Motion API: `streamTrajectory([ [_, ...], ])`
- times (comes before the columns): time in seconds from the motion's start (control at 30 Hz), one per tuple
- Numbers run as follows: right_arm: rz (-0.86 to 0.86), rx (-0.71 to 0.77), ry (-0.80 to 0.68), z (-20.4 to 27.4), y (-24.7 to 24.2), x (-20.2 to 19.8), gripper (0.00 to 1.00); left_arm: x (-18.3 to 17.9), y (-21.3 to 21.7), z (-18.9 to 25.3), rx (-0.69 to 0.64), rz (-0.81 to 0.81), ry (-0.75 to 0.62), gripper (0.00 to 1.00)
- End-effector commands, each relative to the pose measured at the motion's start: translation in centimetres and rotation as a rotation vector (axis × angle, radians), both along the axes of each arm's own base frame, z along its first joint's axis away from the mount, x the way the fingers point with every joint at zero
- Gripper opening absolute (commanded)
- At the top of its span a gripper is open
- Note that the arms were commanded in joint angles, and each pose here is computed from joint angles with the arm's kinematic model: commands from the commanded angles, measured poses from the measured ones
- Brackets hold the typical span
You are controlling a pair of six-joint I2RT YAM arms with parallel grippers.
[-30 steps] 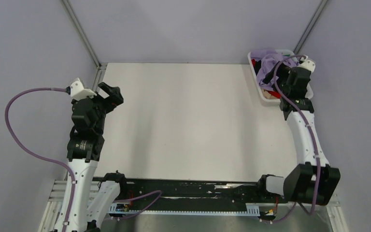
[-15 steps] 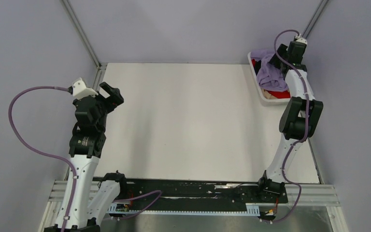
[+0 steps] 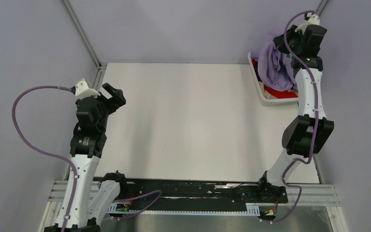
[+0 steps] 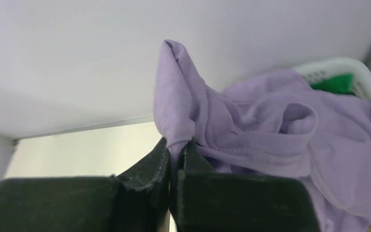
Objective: Fold and stack the t-shirts
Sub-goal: Grab crumpled tshirt from bin with the right arm, then move the tshirt to the center of the board
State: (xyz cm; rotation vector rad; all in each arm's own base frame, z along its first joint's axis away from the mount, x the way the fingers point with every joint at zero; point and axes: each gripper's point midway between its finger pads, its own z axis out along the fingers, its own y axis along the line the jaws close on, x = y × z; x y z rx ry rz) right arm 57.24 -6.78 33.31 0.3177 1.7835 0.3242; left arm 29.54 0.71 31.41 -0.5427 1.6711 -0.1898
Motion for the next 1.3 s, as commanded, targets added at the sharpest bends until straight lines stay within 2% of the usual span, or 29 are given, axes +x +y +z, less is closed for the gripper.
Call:
streamTrajectory([
  [0.0, 0.382, -0.012, -0.305, 13.7, 10.4, -8.4, 0.0, 0.0, -0.6, -0.5, -0.031, -0.027, -0.002, 1.0],
  [0.2, 0.7, -0.017, -0.47, 20.1, 21.1, -15.8, 0.0, 0.0, -1.2, -1.2, -0.05, -0.055, 0.015, 1.0],
  [0.37, 0.893, 0.025, -0.564, 23.8, 27.6, -19.8, 0.0, -0.1, -1.6, -1.8, -0.069, -0.07, 0.035, 1.0],
  [0.5, 0.977, 0.06, -0.61, 25.3, 30.8, -21.4, 0.0, -0.4, -1.7, -2.3, -0.083, -0.069, 0.058, 1.0],
  [0.67, 0.983, 0.09, -0.594, 24.9, 31.2, -21.8, 0.0, -0.8, -1.4, -2.8, -0.091, -0.048, 0.091, 1.0],
  [0.8, 0.862, 0.076, -0.479, 19.3, 29.8, -20.5, 0.0, -0.9, -1.4, -3.5, -0.1, -0.041, 0.115, 1.0],
  [0.9, 0.65, 0.099, -0.341, 13.1, 26.4, -19.3, 0.0, -0.7, -1.6, -4.4, -0.111, -0.047, 0.14, 1.0],
  [1.07, 0.154, 0.09, 0.054, -4.6, 17.1, -18.3, 0.0, -0.2, -2.9, -7.3, -0.136, -0.105, 0.243, 1.0],
  [1.13, -0.045, 0.07, 0.215, -10.8, 12.7, -19.0, 0.07, 0.2, -3.7, -8.6, -0.152, -0.148, 0.291, 1.0],
  [1.17, -0.1, 0.074, 0.276, -12.9, 11.1, -19.3, 0.14, 0.4, -4.3, -9.7, -0.165, -0.172, 0.335, 1.0],
  [1.2, -0.138, 0.085, 0.327, -14.5, 10.0, -19.8, 0.26, 0.5, -4.5, -10.2, -0.171, -0.186, 0.357, 1.0],
  [1.27, -0.169, 0.078, 0.375, -15.9, 8.6, -20.0, 0.72, 0.7, -5.7, -11.7, -0.198, -0.243, 0.428, 1.0],
])
